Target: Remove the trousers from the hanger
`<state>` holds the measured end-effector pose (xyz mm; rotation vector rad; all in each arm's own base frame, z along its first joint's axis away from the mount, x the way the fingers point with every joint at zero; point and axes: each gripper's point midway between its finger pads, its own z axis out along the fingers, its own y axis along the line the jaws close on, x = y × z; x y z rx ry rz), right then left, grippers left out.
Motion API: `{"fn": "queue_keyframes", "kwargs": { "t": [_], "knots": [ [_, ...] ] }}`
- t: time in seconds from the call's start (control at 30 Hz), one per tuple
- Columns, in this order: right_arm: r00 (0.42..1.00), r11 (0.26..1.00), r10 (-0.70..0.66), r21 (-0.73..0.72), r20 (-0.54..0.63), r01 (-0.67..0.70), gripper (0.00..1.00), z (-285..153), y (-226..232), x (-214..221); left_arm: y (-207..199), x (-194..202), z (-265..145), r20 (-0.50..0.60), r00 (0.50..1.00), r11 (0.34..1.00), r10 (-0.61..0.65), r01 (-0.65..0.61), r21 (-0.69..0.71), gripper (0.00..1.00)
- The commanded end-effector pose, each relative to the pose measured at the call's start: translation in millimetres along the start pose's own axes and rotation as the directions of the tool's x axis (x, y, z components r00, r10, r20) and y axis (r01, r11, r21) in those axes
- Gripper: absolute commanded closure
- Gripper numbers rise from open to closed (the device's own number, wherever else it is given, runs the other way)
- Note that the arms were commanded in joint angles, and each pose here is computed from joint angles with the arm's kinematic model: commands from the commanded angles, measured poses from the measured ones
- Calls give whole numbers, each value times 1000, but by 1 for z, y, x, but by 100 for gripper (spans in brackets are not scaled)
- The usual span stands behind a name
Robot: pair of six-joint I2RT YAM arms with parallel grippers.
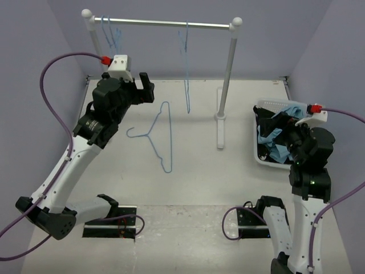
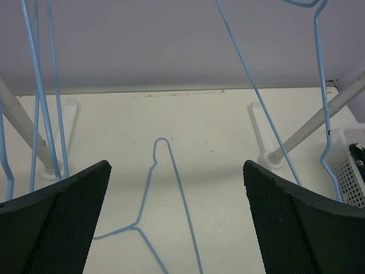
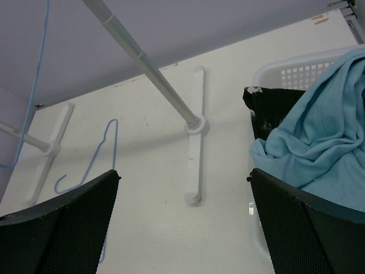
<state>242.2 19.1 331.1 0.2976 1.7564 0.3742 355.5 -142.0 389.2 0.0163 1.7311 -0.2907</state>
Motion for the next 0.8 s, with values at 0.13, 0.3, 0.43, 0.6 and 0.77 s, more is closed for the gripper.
{"fn": "queue_keyframes", "kwargs": {
  "t": [0.13,0.3,0.43,0.6,0.77],
  "knots": [
    [998,998,56,31,-13,-56,1,7,-7,7,-3,45,-3,-94,993,997,-64,60,-52,0],
    [996,995,88,37,-24,-87,1,10,-10,16,-14,99,-15,-206,972,990,-117,98,-102,0],
    [994,992,108,72,-16,-107,1,12,-16,17,-2,168,-30,-348,920,972,-183,116,-206,0],
    [992,984,119,137,-27,-115,1,13,-29,23,14,232,-44,-442,851,936,-285,147,-321,0],
    [995,990,100,102,-22,-97,1,12,-25,24,23,268,-40,-440,818,890,-372,179,-419,0]
  ]
}}
